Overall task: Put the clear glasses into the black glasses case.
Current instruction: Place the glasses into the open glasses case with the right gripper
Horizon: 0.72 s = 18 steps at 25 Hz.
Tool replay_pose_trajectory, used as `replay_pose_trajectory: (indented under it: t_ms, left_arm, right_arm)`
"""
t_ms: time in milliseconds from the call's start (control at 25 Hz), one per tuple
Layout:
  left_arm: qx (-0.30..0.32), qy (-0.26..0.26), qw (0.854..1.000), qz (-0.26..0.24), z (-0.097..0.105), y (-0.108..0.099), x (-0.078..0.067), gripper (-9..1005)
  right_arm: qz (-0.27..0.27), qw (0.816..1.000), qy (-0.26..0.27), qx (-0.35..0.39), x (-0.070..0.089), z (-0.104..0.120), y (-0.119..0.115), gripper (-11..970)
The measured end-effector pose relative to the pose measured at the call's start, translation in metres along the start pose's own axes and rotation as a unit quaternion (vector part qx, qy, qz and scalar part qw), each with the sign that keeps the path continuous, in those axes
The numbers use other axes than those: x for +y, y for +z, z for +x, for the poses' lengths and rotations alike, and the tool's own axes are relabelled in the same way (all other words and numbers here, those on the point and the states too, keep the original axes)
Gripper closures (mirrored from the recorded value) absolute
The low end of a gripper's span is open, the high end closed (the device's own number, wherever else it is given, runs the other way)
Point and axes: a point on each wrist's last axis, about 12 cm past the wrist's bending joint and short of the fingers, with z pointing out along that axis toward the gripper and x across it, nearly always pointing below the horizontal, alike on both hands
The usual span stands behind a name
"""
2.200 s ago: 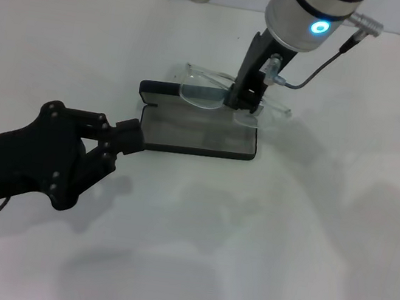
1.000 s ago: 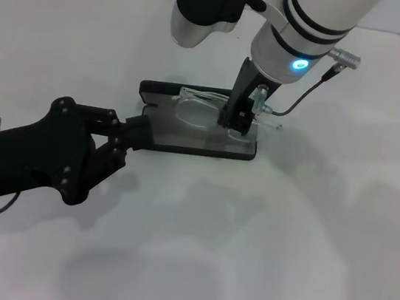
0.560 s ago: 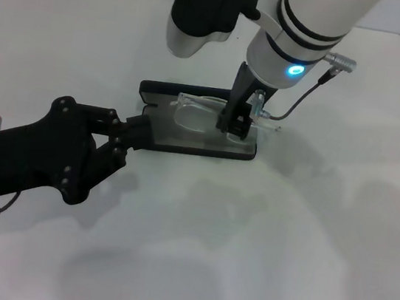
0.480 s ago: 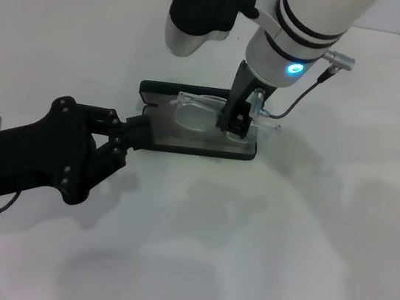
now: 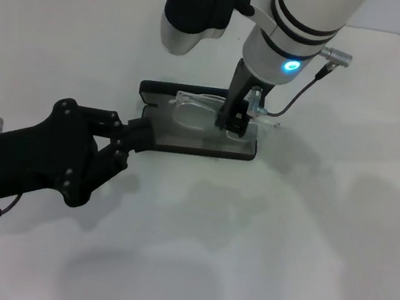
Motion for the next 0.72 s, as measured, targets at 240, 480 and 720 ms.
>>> replay_pose_trajectory:
  t_ms: [240,480,720]
  left_arm:
    - [0.006,0.004,1.000,-0.003,-0.002,-0.005,0.000,938]
    - [0.014,0.003,1.000,-0.011,-0.002,-0.015,-0.001,938]
    - [0.026,0.004,0.999,-0.030,-0.001,-0.028,-0.002,938]
  right_arm:
    - [-0.005,1.000,0.000,-0.001,0.003,0.002,0.005,904]
    - [-0.005,1.000,0.000,0.004,0.003,0.004,0.007,904]
    - [-0.002,1.000,0.001,0.001,0.002,0.003,0.008,904]
